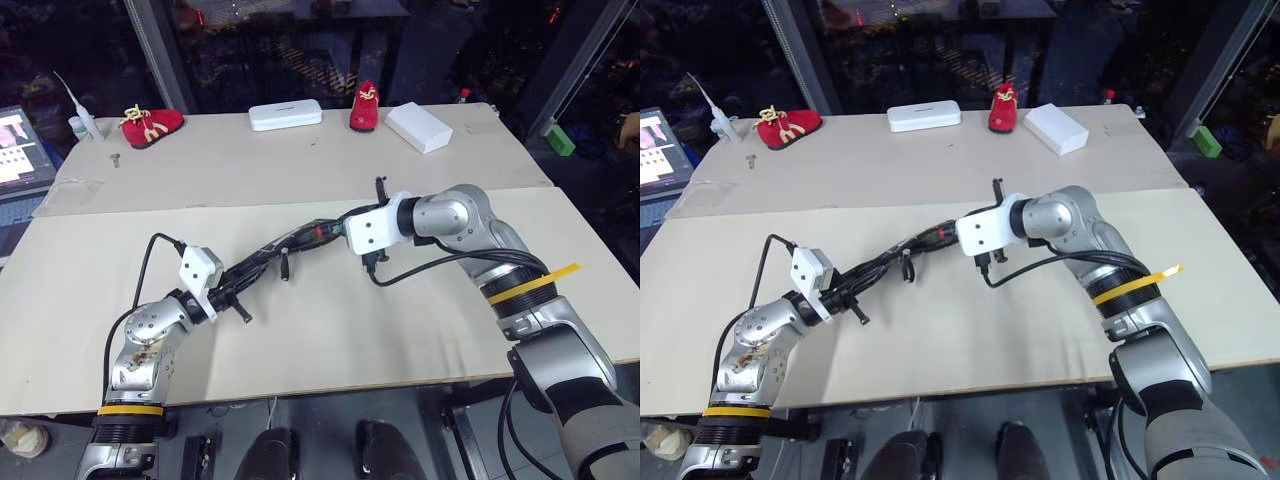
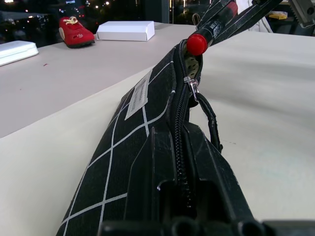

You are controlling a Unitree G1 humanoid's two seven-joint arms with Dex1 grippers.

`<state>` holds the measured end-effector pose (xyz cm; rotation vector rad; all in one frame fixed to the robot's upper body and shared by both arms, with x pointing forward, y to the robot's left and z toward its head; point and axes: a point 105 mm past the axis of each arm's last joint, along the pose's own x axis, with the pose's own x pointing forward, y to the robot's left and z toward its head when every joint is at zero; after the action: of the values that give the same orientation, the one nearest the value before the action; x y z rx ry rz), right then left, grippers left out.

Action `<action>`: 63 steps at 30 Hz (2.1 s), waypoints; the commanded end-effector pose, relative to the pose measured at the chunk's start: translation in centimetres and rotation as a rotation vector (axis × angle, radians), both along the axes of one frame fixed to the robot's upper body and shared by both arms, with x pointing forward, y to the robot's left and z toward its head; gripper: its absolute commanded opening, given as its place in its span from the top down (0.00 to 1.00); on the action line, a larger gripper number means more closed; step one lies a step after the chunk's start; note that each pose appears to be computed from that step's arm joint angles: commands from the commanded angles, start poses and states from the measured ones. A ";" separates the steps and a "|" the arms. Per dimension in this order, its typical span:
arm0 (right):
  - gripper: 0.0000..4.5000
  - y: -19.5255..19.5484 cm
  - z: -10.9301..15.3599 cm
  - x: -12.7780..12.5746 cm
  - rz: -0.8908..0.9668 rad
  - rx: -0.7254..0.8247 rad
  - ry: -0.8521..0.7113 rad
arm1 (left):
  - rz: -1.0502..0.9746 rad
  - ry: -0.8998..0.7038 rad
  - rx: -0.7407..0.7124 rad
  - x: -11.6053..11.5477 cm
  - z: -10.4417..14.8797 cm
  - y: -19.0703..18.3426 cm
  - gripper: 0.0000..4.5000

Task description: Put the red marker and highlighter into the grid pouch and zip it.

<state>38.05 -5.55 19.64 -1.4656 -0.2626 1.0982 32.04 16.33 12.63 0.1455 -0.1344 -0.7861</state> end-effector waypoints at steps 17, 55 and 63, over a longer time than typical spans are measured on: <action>0.89 6.5 -1.4 1.4 0.089 -0.019 -0.046 | -0.005 -0.038 -0.006 0.2 0.2 0.2 1.00; 0.36 -2.2 0.1 -4.9 0.016 0.403 0.803 | 0.010 -0.041 -0.019 0.2 0.1 0.3 1.00; 0.36 4.7 -5.8 -3.6 -0.345 0.595 1.015 | -0.005 -0.035 -0.018 0.3 0.0 0.0 1.00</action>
<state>33.27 -1.03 11.81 -0.3060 0.4012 1.2802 32.36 16.35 11.61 0.1188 -0.1316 -0.7821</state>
